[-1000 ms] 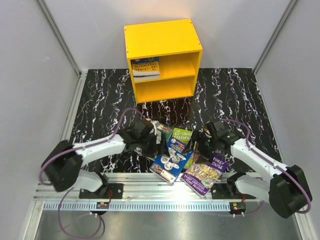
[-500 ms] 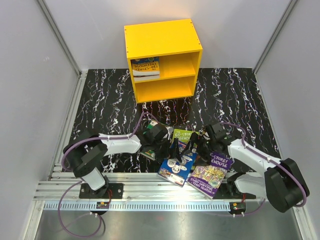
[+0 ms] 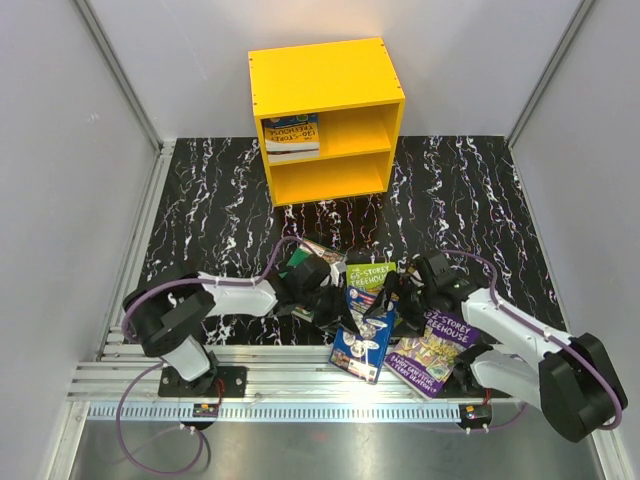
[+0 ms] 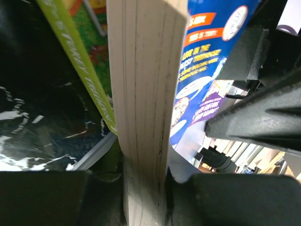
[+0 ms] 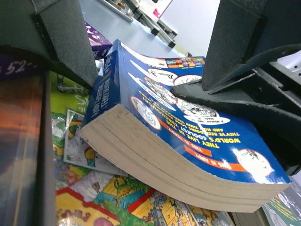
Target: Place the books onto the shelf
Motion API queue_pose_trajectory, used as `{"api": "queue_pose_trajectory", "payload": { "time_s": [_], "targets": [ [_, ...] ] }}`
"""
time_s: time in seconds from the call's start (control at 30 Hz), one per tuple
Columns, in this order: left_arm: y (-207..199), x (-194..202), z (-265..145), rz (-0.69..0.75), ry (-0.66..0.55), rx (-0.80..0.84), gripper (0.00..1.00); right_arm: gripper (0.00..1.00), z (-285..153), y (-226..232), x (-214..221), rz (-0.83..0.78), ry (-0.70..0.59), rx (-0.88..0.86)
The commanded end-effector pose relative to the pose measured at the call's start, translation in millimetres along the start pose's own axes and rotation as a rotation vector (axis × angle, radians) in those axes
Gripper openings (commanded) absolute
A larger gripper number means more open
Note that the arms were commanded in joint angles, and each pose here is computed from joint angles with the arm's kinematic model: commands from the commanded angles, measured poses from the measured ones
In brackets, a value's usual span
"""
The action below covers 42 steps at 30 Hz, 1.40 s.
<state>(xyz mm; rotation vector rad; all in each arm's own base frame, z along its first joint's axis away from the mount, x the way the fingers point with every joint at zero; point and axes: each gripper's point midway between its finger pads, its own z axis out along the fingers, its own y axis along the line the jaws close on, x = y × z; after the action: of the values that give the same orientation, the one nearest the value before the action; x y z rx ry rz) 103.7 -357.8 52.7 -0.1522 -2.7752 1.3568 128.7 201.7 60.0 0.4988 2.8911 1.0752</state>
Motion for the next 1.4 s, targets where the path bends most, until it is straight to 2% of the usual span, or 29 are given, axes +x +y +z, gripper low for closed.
{"api": "queue_pose_trajectory", "payload": {
  "time_s": [0.0, 0.13, 0.23, 0.47, 0.6, 0.7, 0.97, 1.03, 1.17, 1.37],
  "targets": [
    [-31, 3, -5, 0.085, -0.027, 0.057, 0.00, 0.97, -14, 24, -14, -0.075, -0.082, -0.032],
    [-42, -7, -30, 0.124, -0.101, 0.003, 0.00, 1.00, -39, 48, -14, -0.117, -0.106, -0.057],
    [-67, -20, -60, 0.123, -0.205, 0.064, 0.00, 1.00, -60, 65, -11, -0.137, -0.127, -0.094],
    [-109, -96, -149, 0.039, -0.511, 0.226, 0.00, 1.00, -87, 103, -8, -0.131, -0.161, -0.228],
    [-121, -135, -176, -0.004, -0.613, 0.284, 0.00, 1.00, -86, 125, -11, -0.093, -0.148, -0.342],
    [-129, -154, -178, -0.005, -0.614, 0.304, 0.00, 1.00, -89, 149, -20, -0.090, -0.159, -0.433],
    [-144, -165, -181, 0.004, -0.600, 0.351, 0.00, 1.00, -92, 181, -61, -0.138, -0.267, -0.416],
    [-142, -162, -182, -0.002, -0.589, 0.365, 0.00, 1.00, -93, 184, -69, -0.132, -0.286, -0.409],
    [-135, -164, -193, -0.023, -0.594, 0.383, 0.00, 0.91, -98, 191, -72, -0.157, -0.304, -0.423],
    [-131, -170, -212, -0.034, -0.575, 0.394, 0.00, 0.97, -97, 176, -73, -0.202, -0.326, -0.337]
  ]
}}
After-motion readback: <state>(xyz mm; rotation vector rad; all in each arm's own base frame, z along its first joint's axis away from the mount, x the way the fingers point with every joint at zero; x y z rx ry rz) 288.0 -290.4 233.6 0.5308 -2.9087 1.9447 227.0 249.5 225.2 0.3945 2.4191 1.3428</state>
